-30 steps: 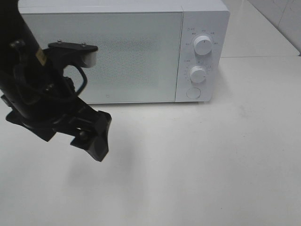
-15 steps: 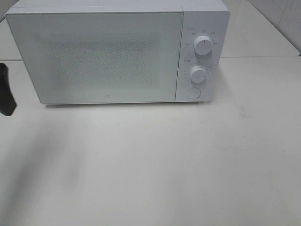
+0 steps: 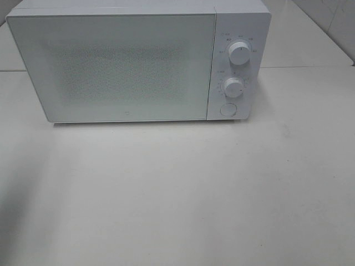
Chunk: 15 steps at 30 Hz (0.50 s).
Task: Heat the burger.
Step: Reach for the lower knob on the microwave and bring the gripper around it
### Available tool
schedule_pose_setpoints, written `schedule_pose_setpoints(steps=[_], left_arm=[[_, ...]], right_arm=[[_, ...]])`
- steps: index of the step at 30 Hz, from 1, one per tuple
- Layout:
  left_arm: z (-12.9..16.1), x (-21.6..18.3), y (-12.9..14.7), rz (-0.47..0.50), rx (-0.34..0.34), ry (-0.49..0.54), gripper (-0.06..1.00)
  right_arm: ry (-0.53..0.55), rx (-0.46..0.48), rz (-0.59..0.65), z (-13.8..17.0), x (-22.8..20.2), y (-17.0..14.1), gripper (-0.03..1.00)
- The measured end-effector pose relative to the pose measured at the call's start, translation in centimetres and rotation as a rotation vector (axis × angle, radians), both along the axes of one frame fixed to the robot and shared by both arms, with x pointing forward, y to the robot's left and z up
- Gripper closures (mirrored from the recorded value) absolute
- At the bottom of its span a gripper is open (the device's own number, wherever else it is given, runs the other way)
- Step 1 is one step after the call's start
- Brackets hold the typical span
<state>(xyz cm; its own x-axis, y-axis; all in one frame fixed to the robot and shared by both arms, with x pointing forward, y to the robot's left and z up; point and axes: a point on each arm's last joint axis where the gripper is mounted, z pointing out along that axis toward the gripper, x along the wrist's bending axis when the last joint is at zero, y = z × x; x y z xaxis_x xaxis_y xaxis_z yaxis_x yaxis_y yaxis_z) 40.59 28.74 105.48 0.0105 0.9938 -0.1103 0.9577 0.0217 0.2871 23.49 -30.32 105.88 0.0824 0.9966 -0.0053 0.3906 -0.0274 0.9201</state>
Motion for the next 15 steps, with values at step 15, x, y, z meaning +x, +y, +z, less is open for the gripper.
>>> schedule_pose_setpoints(steps=[15], left_arm=[[-1.0,-8.8,0.4,0.005,0.003,-0.287,-0.04]], right_arm=[[0.000,0.000,0.000,0.0,0.0,0.0,0.21]])
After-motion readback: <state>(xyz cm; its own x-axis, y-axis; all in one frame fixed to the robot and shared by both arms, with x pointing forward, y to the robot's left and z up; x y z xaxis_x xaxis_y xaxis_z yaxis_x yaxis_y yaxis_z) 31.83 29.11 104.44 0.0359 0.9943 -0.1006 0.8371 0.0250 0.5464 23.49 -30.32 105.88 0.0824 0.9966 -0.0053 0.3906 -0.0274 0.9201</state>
